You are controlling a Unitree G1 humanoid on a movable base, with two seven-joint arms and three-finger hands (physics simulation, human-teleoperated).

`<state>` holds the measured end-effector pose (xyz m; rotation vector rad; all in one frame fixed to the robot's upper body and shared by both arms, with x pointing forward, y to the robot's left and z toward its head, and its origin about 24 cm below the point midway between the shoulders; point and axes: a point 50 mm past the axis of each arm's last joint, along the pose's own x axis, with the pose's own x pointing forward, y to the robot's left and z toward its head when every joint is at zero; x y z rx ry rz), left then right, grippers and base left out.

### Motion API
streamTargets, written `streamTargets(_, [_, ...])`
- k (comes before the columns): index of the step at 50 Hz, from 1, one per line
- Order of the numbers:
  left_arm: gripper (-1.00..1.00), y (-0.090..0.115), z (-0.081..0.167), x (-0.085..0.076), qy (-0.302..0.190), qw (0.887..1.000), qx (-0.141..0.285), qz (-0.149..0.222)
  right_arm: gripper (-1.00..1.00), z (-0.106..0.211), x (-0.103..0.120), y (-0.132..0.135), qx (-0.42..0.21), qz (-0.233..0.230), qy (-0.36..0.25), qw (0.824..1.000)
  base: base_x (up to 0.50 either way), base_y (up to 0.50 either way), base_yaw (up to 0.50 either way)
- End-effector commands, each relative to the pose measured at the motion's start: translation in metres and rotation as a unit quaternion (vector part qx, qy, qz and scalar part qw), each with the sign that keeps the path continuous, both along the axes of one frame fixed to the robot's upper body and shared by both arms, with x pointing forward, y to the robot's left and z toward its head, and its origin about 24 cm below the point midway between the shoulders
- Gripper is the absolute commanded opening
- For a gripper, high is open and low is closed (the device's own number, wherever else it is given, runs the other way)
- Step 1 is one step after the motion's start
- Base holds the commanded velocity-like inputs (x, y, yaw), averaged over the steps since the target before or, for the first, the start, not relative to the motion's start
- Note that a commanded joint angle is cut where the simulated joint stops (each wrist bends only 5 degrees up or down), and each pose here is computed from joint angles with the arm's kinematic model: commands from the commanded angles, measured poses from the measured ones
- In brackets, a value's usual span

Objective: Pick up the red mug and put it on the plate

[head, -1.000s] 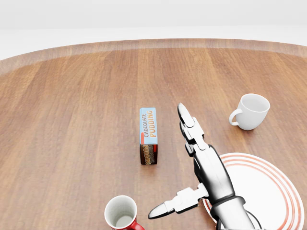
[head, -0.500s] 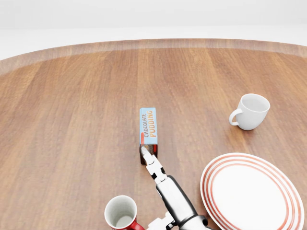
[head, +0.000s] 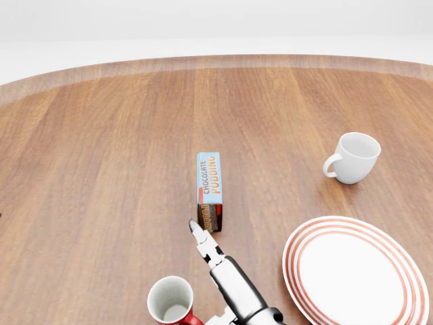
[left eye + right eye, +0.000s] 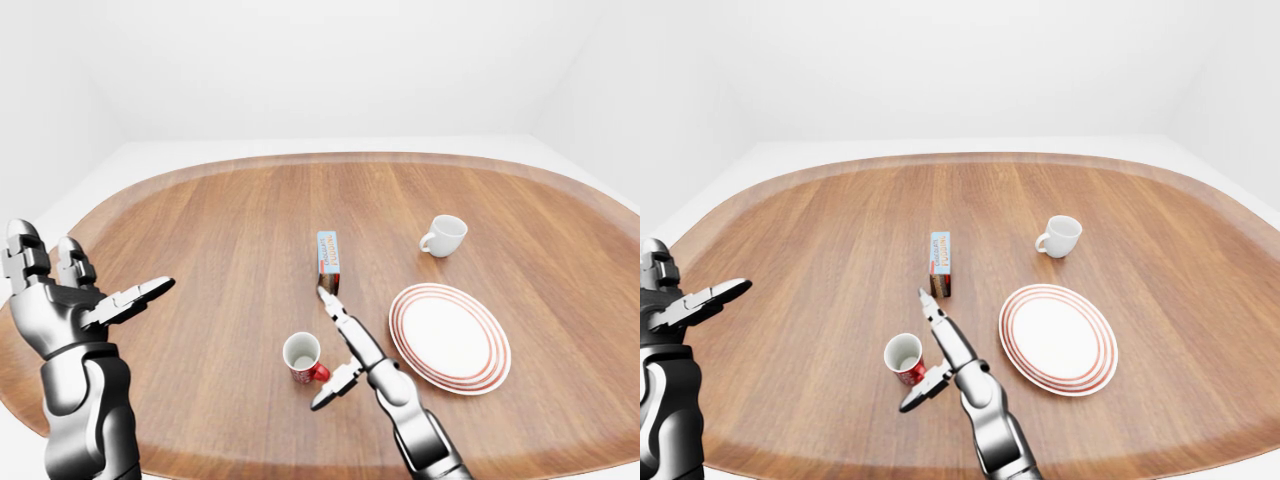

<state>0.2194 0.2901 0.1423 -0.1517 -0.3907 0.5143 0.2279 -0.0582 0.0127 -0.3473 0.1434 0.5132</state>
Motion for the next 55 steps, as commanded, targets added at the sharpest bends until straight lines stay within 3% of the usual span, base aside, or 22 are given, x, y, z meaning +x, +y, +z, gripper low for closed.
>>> streamTargets(1, [1.00,-0.001,-0.001,0.000,0.003,1.000,0.000,-0.001,1.00,-0.011,0.007,0.010,-0.027,0.016,0.019,0.999,0.00,0.00,0.00])
streamTargets(29, [1.00,0.000,-0.001,0.002,0.003,1.000,-0.001,-0.001,1.00,-0.036,0.018,0.015,-0.057,0.023,0.070,0.996,0.00,0.00,0.00])
streamTargets(55, [1.00,-0.001,-0.006,0.004,0.013,1.000,-0.004,-0.005,1.00,-0.058,0.014,0.013,-0.082,0.024,0.100,0.991,0.00,0.00,0.00])
